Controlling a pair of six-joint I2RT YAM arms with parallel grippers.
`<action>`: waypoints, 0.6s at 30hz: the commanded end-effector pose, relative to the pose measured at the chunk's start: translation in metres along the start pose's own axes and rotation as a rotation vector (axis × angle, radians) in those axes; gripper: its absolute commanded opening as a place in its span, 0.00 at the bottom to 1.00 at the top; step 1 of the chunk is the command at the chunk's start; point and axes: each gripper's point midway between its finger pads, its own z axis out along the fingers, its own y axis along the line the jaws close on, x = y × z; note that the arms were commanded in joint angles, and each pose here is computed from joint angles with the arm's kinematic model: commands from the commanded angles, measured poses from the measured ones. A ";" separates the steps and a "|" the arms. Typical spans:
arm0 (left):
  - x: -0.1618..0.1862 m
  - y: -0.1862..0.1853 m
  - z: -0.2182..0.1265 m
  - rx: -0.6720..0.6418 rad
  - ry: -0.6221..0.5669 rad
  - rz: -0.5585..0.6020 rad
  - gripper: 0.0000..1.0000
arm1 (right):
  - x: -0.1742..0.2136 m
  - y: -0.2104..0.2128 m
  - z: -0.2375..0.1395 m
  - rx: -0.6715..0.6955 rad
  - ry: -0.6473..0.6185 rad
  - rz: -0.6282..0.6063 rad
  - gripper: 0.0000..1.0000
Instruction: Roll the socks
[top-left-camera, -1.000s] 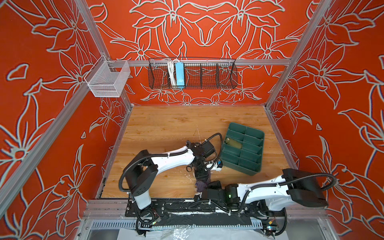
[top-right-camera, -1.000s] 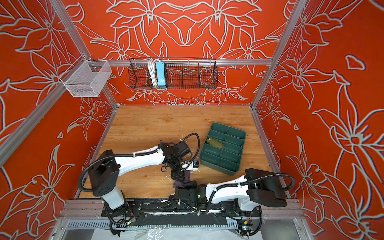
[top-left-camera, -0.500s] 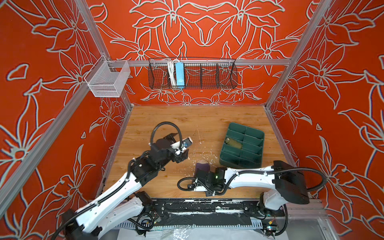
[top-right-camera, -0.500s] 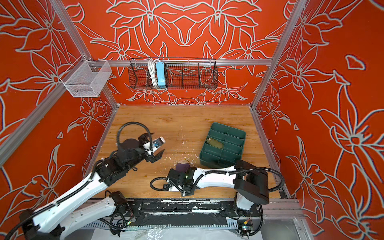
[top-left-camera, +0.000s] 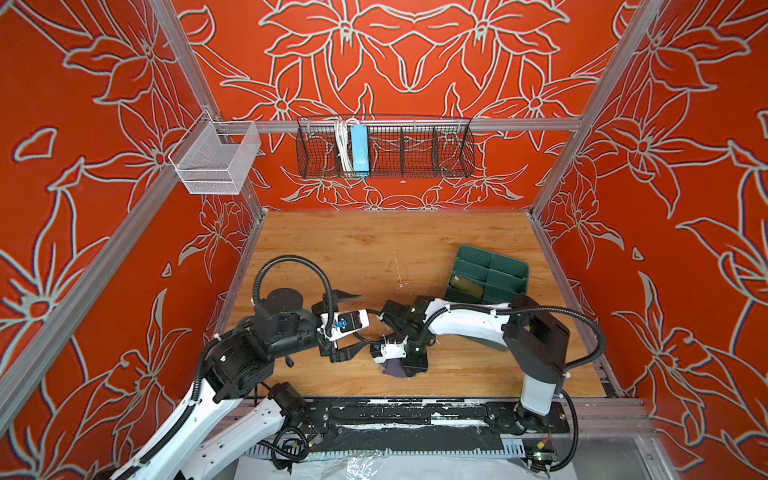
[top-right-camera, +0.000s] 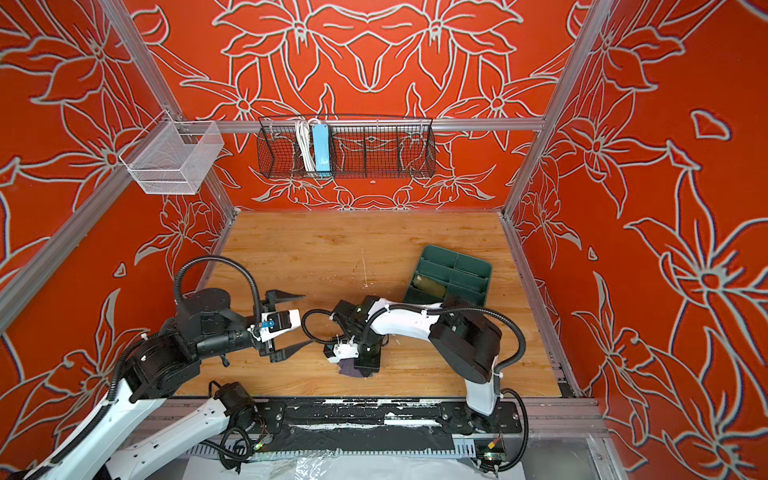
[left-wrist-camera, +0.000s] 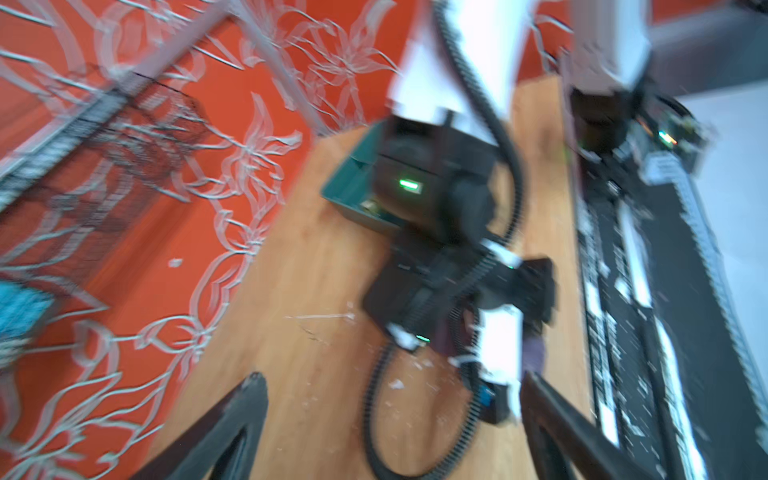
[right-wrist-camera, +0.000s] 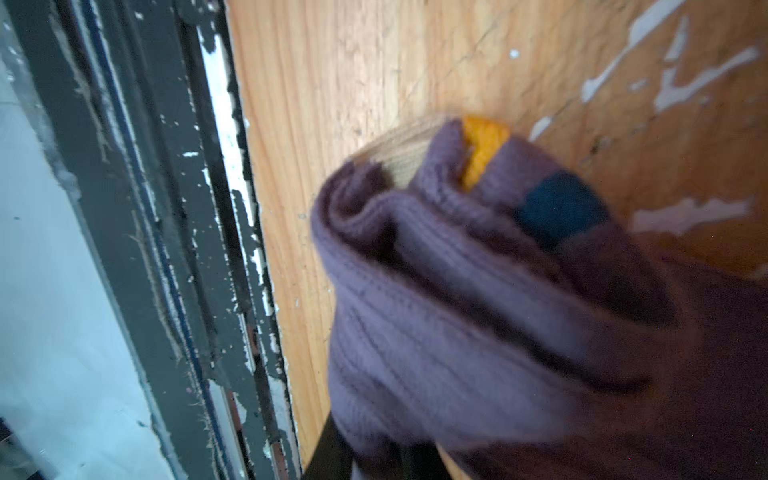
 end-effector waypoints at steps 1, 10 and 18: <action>0.035 -0.034 0.012 0.095 0.119 0.204 0.93 | 0.016 0.009 0.027 -0.144 0.089 0.037 0.00; 0.090 -0.088 0.100 0.006 0.258 0.692 0.89 | 0.008 -0.005 0.032 -0.136 0.045 0.055 0.00; 0.118 -0.115 0.150 0.041 0.346 0.472 0.81 | 0.007 -0.008 0.029 -0.121 0.028 0.046 0.00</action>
